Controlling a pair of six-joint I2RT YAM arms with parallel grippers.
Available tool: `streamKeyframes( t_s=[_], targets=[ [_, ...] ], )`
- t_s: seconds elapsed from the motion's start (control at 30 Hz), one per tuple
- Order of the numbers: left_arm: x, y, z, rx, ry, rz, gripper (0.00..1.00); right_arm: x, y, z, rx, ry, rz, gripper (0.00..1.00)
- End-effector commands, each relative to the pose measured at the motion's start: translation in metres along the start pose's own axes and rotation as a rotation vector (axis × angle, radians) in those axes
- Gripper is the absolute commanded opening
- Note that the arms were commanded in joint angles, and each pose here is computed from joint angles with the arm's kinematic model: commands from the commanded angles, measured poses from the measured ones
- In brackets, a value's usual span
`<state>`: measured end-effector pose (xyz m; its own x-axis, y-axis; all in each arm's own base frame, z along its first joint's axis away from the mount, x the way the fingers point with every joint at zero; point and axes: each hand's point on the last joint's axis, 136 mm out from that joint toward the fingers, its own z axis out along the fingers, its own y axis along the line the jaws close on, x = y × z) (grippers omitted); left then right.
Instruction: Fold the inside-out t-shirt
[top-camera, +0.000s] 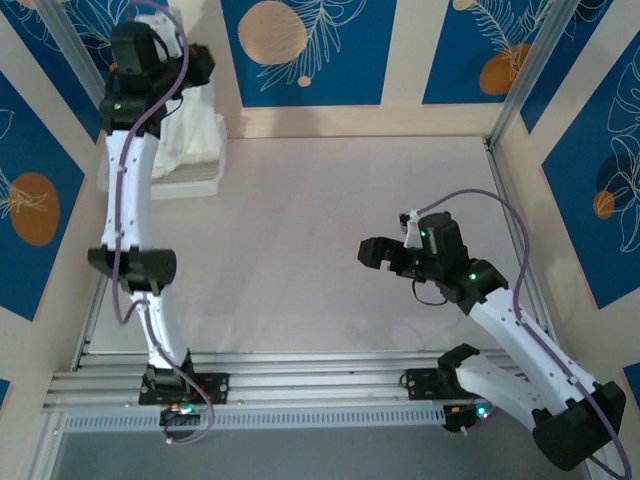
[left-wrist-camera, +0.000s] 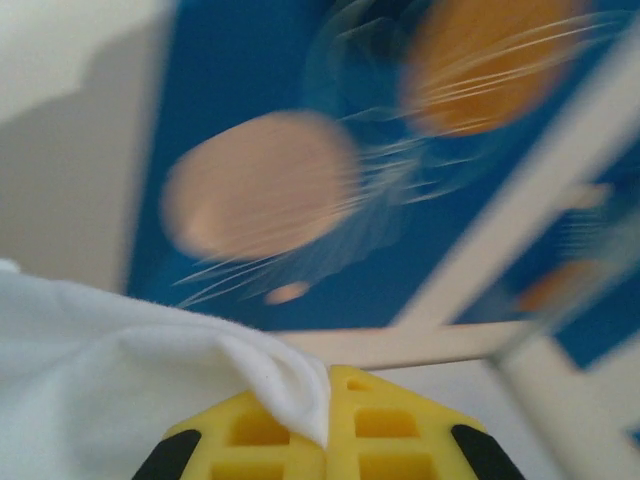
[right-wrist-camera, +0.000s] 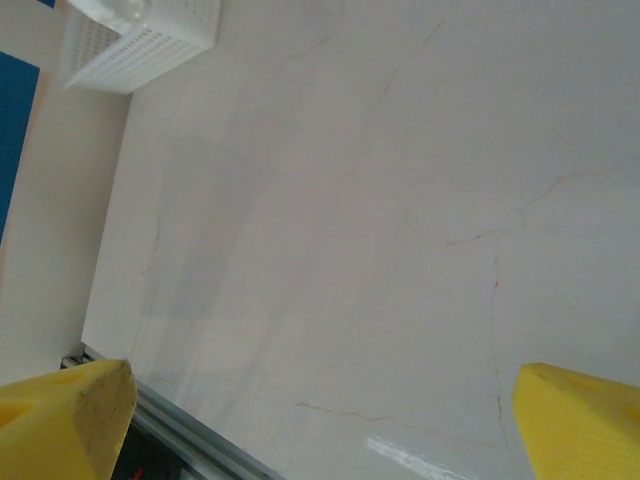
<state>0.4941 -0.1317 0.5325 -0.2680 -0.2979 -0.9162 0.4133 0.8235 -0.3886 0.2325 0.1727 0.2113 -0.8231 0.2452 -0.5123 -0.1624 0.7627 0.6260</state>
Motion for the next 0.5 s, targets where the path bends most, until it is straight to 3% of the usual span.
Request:
streamKeyframes(
  t_s=[0.0, 0.1, 0.23, 0.37, 0.47],
  targets=[
    [0.001, -0.084, -0.032, 0.195, 0.014, 0.033, 0.00, 0.005, -0.007, -0.006, 0.023, -0.024, 0.017, 0.97],
    [0.026, -0.098, -0.033, 0.201, 0.053, 0.040, 0.00, 0.010, -0.011, -0.008, 0.017, -0.034, 0.020, 0.97],
    [0.081, -0.070, -0.022, 0.116, 0.150, -0.016, 0.00, 0.017, -0.016, -0.009, 0.026, -0.020, 0.027, 0.97],
    [0.186, -0.068, -0.013, 0.161, 0.307, -0.105, 0.00, 0.025, -0.022, -0.007, 0.036, 0.007, 0.043, 0.97],
    [0.263, -0.102, -0.013, 0.282, 0.433, -0.117, 0.16, 0.028, -0.024, -0.002, 0.027, 0.015, 0.057, 0.97]
  ],
)
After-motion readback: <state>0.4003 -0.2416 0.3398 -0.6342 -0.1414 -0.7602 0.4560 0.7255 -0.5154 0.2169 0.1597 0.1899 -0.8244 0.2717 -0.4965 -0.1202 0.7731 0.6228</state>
